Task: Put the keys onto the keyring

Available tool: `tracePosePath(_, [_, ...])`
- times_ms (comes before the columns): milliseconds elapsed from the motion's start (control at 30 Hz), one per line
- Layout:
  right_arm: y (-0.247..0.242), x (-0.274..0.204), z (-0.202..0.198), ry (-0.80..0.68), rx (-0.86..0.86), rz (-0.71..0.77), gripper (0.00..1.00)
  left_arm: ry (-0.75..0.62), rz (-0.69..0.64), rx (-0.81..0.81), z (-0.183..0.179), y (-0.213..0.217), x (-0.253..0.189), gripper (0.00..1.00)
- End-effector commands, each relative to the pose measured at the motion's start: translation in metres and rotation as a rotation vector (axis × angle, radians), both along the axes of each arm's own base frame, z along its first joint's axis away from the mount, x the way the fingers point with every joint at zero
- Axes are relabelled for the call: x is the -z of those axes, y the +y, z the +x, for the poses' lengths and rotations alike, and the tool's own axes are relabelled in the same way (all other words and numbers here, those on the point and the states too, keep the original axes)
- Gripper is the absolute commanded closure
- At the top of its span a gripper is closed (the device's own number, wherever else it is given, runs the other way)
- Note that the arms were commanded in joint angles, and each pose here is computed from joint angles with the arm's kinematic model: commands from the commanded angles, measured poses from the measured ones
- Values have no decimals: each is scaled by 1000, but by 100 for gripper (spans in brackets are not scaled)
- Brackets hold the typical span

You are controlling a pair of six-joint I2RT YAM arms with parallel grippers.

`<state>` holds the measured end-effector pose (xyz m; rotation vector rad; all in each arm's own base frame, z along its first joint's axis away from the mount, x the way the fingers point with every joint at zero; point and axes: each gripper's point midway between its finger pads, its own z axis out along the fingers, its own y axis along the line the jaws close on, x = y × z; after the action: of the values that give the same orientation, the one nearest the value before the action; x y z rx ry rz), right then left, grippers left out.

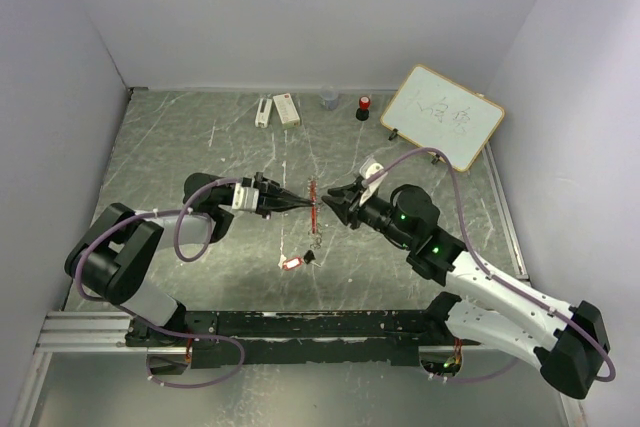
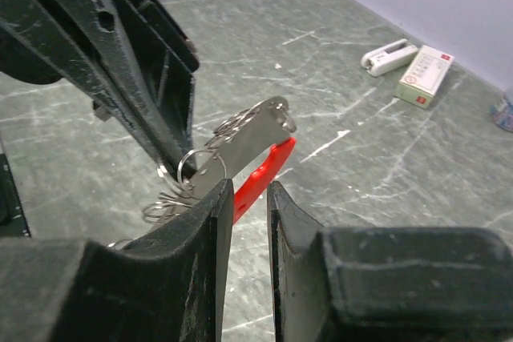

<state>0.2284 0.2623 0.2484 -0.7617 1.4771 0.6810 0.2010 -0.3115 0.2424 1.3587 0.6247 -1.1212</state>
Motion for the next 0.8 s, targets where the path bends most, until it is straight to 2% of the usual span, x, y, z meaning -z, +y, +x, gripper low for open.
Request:
tracePosePath(0, [12, -18, -11, -21, -89, 63, 77, -266, -129, 16, -10, 8, -38, 93])
tracePosePath(433, [14, 6, -25, 61, -148, 18, 77, -278, -192, -83, 3, 12, -48, 93])
tracePosePath(667, [-17, -16, -8, -2, 50, 96, 76, -279, -193, -101, 4, 18, -49, 93])
tracePosePath(767, [-24, -19, -5, -19, 82, 88, 75, -276, -188, -108, 4, 21, -48, 93])
